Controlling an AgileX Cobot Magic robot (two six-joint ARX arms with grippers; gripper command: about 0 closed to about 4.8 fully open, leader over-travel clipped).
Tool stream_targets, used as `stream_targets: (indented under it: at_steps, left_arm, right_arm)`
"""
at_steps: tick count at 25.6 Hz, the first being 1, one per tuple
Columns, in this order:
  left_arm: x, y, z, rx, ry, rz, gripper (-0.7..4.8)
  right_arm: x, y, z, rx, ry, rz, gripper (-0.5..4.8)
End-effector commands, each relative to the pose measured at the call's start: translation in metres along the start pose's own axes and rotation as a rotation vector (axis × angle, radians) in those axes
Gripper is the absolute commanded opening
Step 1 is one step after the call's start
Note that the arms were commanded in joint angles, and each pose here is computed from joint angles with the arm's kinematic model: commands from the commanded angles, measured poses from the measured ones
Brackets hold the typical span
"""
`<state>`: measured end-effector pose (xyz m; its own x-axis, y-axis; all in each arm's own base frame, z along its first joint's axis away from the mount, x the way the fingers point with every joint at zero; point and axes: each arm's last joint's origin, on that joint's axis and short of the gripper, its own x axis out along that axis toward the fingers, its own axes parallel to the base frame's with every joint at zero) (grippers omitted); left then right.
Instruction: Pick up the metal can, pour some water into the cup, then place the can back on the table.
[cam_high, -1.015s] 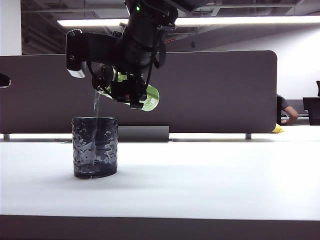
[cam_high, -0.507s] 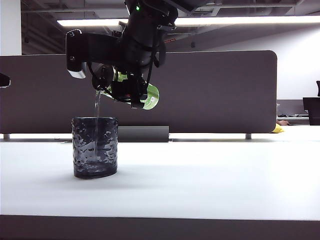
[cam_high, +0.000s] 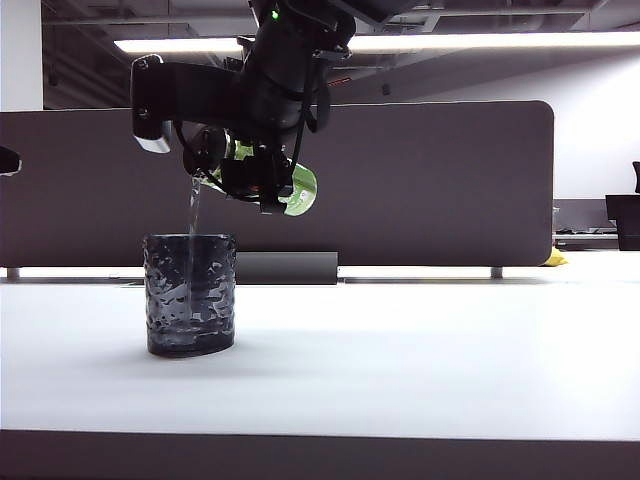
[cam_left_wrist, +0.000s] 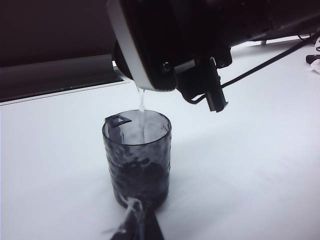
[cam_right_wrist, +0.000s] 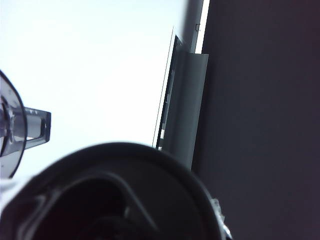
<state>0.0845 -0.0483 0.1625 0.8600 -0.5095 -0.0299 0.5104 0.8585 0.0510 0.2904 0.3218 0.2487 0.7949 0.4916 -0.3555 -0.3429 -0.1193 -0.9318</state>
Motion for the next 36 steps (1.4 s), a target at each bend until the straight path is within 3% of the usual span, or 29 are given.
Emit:
stream_targets:
  at_steps: [1,36]
  left_arm:
    - [0.0,0.0001,0.0017,0.001,-0.014,0.0,-0.05]
    - [0.0,0.0001,0.0017,0.001,-0.014,0.0,-0.05]
  right_arm:
    - [-0.0034,-0.0108,0.0013,0.01,-0.004,-0.06,2.91]
    - [-0.0036,-0.0109,0.0013,0.024,-0.003,-0.06,2.91]
